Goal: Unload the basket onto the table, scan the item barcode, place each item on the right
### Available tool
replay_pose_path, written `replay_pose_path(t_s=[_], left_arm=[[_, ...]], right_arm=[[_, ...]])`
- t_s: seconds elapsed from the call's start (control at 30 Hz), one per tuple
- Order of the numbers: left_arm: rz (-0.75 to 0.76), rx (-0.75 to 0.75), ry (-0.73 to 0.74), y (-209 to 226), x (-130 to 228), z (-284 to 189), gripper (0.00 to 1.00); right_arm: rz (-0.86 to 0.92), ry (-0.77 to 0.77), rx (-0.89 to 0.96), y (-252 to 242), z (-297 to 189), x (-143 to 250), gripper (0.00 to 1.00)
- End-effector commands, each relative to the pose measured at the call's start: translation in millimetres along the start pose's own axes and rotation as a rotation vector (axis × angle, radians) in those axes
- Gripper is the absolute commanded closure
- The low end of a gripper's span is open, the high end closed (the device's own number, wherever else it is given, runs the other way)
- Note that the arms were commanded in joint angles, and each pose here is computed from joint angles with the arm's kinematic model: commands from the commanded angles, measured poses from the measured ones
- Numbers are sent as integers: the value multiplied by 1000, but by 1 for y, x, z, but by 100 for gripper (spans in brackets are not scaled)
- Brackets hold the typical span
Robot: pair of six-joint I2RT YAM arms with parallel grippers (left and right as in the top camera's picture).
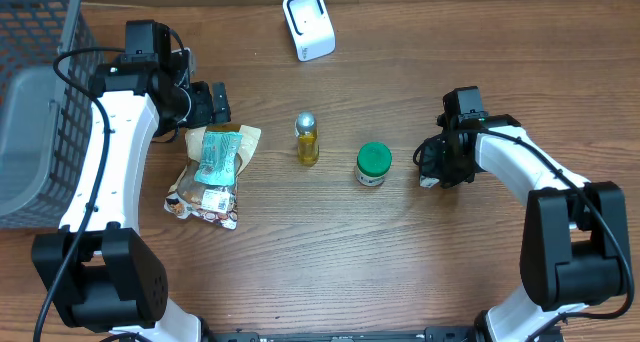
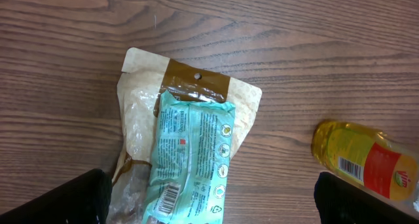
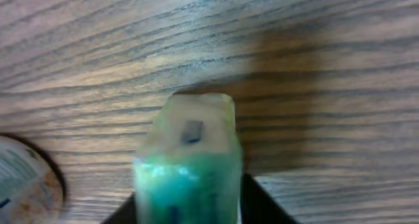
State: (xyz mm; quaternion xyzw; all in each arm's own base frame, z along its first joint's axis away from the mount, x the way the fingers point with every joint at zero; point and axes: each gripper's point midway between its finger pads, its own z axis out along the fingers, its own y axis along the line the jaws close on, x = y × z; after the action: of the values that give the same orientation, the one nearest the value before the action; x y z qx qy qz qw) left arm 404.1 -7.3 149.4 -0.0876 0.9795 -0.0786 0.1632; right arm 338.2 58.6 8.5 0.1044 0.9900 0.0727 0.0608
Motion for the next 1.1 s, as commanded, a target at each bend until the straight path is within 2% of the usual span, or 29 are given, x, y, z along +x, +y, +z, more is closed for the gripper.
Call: replay_pose_path(t_s=[0.0,0.13,0.17,0.27,0.33,0.37,0.4,0.43,0.47,0.67,0.8,1.07], left_arm=[[18,14,-34,-5,-7,-11,0],[18,14,-34,-5,-7,-11,1],[18,14,-34,-5,-7,-11,0],[18,14,-34,-5,-7,-11,0],[18,14,-34,-5,-7,-11,0],[18,14,-34,-5,-7,-11,1],[18,14,-34,-5,-7,-11,1],[18,14,-34,-5,-7,-11,1],[18,14,-34,-5,-7,-11,0],[18,14,-34,-5,-7,-11,0],[18,14,-34,-5,-7,-11,1],[18,14,-34,-5,-7,-11,1]], right_arm=[[-10,-50,0,3,-4,-14,49],[-16,-105,-19,8,-5,-28,49],[-17,-115,-23,9,-5,-30,51],[-19,-140,-27,11,-6,-36,67],[-18,-151,-8,7,-7,-38,83],[-18,-153,-2,6,-7,-39,84],[-17,-155,2,6,-7,-39,71],[-17,-155,2,6,-7,-39,44],[-17,-155,2,6,-7,-39,41],[-16,-122,12,4,-5,-31,37],[-16,-118,14,3,-6,-30,44],[-12,-130,72,2,-35,-47,41]])
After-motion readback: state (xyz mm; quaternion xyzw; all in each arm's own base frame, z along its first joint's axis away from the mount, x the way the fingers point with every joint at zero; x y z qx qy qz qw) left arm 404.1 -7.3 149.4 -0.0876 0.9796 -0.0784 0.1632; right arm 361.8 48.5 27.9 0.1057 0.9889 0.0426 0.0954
